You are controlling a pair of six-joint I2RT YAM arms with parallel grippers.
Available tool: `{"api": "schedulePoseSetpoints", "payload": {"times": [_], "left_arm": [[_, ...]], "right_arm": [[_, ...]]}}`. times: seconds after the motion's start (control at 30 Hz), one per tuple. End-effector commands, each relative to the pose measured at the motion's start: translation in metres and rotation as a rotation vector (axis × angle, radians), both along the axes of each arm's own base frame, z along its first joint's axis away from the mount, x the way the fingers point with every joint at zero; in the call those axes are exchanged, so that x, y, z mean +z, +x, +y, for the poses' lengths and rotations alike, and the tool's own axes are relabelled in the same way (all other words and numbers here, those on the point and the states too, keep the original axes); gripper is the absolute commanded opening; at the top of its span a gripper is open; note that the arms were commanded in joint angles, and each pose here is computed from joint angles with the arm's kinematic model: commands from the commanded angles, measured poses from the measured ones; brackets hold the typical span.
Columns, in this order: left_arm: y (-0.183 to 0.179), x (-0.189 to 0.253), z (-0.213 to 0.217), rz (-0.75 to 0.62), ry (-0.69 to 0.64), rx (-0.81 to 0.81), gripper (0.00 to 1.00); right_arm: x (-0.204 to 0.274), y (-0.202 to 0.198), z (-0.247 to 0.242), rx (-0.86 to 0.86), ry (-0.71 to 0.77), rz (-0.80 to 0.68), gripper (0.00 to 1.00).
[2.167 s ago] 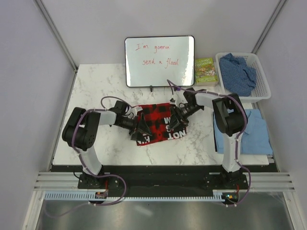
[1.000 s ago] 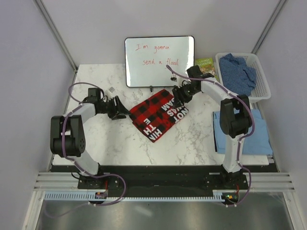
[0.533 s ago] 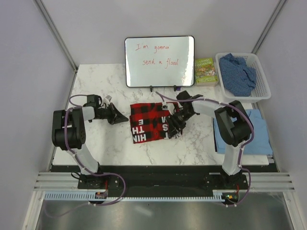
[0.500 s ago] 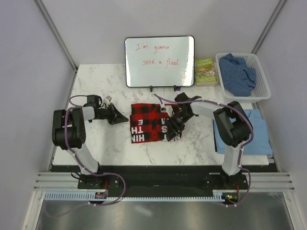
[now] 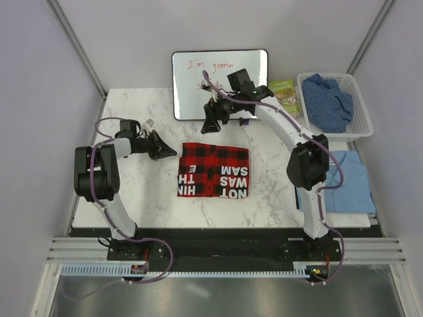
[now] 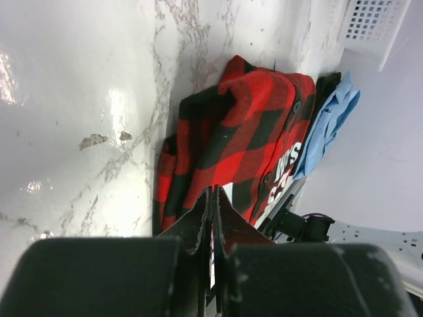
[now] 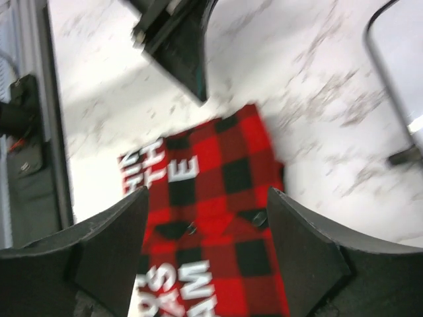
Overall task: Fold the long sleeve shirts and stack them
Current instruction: Fold the shirt
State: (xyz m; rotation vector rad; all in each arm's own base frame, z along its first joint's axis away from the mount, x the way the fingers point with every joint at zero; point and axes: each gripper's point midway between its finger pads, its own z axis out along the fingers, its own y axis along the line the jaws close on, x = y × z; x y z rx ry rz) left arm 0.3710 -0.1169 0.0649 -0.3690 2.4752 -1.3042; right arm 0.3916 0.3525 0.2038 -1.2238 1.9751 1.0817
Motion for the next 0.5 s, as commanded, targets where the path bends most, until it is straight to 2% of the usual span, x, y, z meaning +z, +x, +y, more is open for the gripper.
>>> {"api": "schedulePoseSetpoints", "payload": {"times": [0.0, 0.2, 0.33, 0.47], "left_arm": [[0.004, -0.015, -0.005, -0.012, 0.028, -0.040, 0.02], [0.002, -0.026, -0.011, 0.009, 0.028, -0.060, 0.02], [0.003, -0.029, -0.013, 0.009, 0.039, -0.074, 0.02], [0.008, -0.034, -0.016, 0.017, 0.089, -0.082, 0.02]], "right_arm": [[-0.056, 0.040, 0.023, -0.043, -0.028, 0.046, 0.82], [-0.068, 0.064, 0.052, -0.027, 0.031, -0.076, 0.94], [-0.081, 0.075, 0.061, -0.053, 0.027, -0.118, 0.95], [-0.099, 0.076, 0.065, -0.047, 0.029, -0.096, 0.94]]}}
